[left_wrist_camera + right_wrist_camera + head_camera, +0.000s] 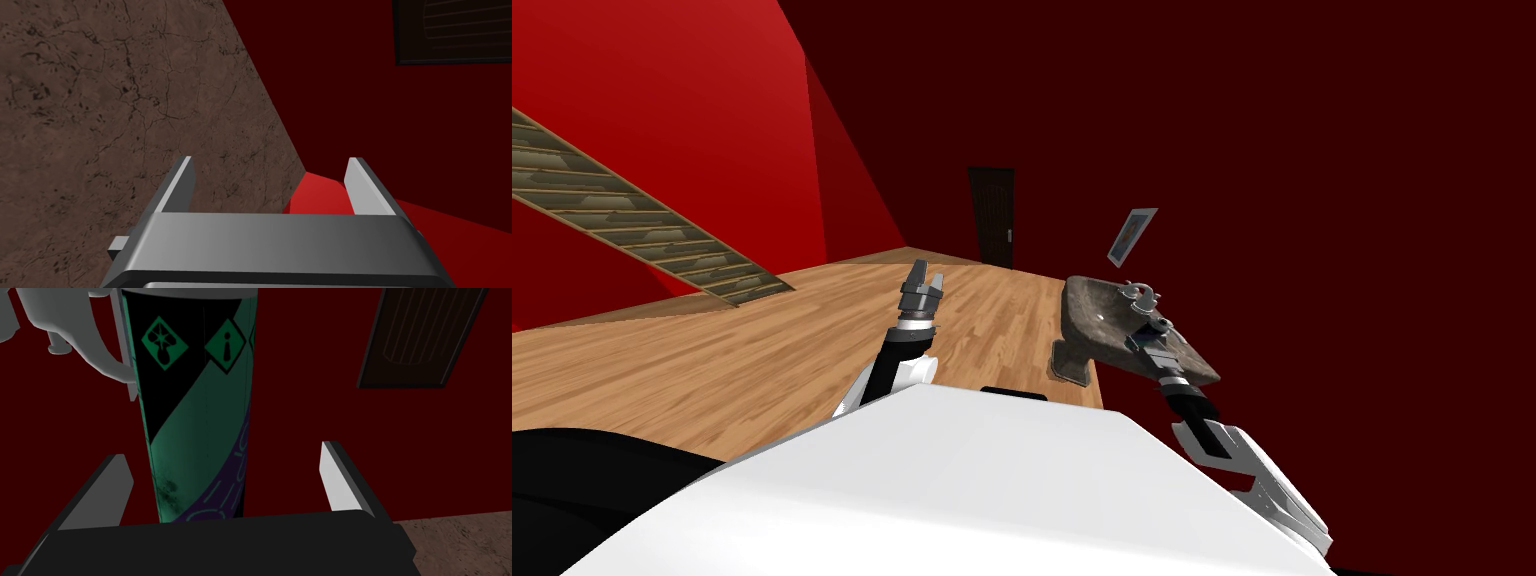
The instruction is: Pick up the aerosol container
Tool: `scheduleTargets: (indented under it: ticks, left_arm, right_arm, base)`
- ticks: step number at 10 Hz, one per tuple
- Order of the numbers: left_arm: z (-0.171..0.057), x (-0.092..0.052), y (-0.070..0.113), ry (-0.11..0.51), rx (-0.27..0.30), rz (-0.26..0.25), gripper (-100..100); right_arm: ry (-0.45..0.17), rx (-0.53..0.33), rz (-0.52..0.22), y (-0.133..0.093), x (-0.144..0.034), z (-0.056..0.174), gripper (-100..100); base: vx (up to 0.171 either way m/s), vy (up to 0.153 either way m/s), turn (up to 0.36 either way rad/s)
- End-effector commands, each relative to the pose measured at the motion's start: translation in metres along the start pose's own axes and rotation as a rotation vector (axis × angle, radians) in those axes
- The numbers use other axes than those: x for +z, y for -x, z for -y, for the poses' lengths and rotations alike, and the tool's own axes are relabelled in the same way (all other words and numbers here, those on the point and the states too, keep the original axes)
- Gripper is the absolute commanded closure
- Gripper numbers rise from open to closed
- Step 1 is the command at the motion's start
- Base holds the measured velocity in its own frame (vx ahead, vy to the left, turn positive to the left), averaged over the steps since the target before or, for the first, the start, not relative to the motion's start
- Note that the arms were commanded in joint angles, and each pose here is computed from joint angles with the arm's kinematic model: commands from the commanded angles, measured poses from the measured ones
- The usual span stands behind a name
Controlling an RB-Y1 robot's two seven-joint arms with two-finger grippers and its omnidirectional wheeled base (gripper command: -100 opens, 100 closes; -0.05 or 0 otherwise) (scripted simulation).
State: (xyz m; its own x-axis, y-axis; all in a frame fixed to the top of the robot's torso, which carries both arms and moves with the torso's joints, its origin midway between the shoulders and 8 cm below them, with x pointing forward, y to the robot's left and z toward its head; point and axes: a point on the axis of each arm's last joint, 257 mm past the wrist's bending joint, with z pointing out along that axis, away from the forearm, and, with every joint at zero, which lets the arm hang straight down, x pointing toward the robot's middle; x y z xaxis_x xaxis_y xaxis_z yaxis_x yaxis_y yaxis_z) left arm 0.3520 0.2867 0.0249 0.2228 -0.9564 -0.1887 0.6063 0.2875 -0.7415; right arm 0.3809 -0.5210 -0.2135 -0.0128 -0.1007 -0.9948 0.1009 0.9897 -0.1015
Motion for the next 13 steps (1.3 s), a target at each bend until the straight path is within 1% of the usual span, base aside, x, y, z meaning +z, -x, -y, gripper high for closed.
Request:
scheduleTargets:
  ticks: [1,3,4,5,6,7,9,10,11,12,13]
  left_arm:
    - [0.0,0.0,0.0,0.0,0.0,0.0,0]
    - [0.0,0.0,0.0,0.0,0.0,0.0,0]
    - [0.0,0.0,0.0,0.0,0.0,0.0,0]
    - [0.0,0.0,0.0,0.0,0.0,0.0,0]
    - [0.0,0.0,0.0,0.0,0.0,0.0,0]
    - [0.0,0.0,0.0,0.0,0.0,0.0,0]
    - [0.0,0.0,0.0,0.0,0.0,0.0,0]
    - [0.0,0.0,0.0,0.0,0.0,0.0,0]
    - [0.0,0.0,0.0,0.0,0.0,0.0,0]
    - [0.0,0.0,0.0,0.0,0.0,0.0,0]
    - [0.0,0.0,0.0,0.0,0.0,0.0,0]
  right_arm:
    - [0.047,0.0,0.016,0.003,0.017,-0.011,-100]
    - [0.032,0.013,0.018,0.0,0.028,-0.005,-100]
    - [0.018,0.018,-0.004,-0.012,0.025,0.001,-100]
    - [0.012,0.019,-0.013,-0.016,0.023,0.004,-100]
    - [0.058,0.015,0.007,-0.01,0.039,-0.008,-100]
    - [0.046,0.022,0.005,-0.013,0.045,-0.004,-100]
    - [0.028,0.03,-0.017,-0.024,0.045,0.004,-100]
    - [0.07,0.021,0.004,-0.016,0.06,-0.006,-100]
    - [0.059,0.028,0.003,-0.018,0.066,-0.002,-100]
    - [0.048,0.033,-0.006,-0.023,0.069,0.002,-100]
    - [0.039,0.036,-0.019,-0.03,0.066,0.006,-100]
  base:
    - [-0.042,0.026,-0.017]
    - [-0.042,0.029,-0.004]
    - [-0.007,0.004,0.005]
    - [0.0,0.0,0.0]
    - [-0.046,0.021,-0.018]
    - [-0.064,0.034,-0.005]
    - [-0.018,0.015,0.001]
    - [-0.038,0.037,-0.011]
    - [-0.06,0.039,-0.011]
    - [-0.032,0.011,-0.002]
    - [-0.006,-0.005,0.004]
